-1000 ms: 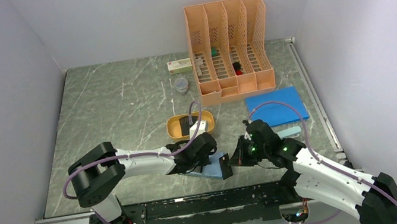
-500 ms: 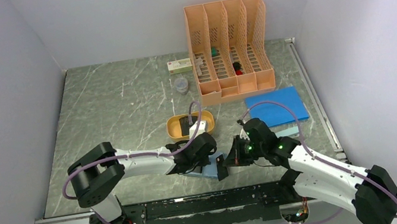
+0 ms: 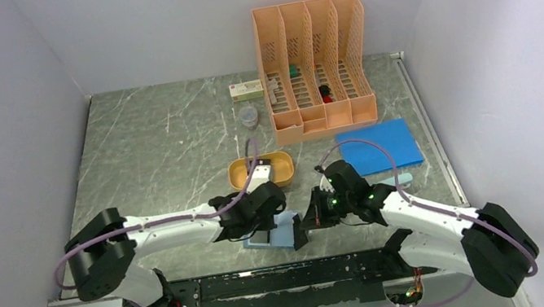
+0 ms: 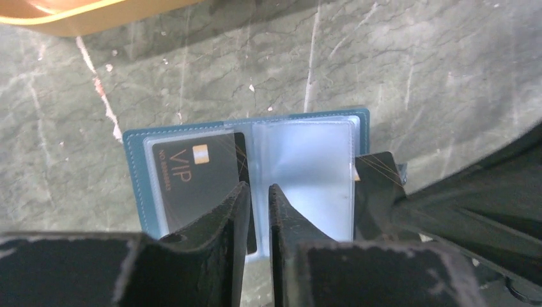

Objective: Put the credit cards into the card holder
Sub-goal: Turn over the card slot in the card holder.

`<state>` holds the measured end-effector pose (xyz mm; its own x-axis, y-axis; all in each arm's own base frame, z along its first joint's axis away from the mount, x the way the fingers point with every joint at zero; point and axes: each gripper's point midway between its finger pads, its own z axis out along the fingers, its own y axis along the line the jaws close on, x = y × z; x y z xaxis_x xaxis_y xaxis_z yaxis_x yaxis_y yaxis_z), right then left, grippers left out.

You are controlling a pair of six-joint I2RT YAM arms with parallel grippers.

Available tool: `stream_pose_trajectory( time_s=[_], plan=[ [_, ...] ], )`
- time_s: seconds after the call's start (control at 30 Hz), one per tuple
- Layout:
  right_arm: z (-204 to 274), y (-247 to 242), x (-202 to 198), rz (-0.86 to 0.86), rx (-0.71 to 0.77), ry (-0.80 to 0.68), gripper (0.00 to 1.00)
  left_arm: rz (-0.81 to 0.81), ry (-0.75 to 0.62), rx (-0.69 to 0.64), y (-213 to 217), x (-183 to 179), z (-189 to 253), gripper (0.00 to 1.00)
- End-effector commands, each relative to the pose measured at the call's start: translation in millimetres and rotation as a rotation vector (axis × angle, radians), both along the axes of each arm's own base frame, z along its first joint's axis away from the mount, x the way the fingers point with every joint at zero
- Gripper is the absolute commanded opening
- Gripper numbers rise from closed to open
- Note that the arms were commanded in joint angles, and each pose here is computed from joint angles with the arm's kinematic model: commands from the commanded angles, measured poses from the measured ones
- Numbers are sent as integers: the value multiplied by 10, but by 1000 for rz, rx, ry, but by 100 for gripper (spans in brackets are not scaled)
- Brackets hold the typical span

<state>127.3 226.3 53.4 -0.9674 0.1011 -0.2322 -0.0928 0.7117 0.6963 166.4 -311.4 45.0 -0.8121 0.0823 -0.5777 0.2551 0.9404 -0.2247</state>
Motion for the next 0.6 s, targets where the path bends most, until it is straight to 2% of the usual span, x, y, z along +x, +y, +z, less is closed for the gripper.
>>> stream_pose_trajectory(
  time_s=[0.0,0.27,0.57],
  plan=[
    [169,196,105,64,62,-63,0,61,-15,-31,164,-2,159,24],
    [234,407,90,128,106,-64,0,16,-20,-157,74,-36,339,40],
    [185,492,104,127,110,-50,0,-10,9,-195,22,-7,278,44]
  ],
)
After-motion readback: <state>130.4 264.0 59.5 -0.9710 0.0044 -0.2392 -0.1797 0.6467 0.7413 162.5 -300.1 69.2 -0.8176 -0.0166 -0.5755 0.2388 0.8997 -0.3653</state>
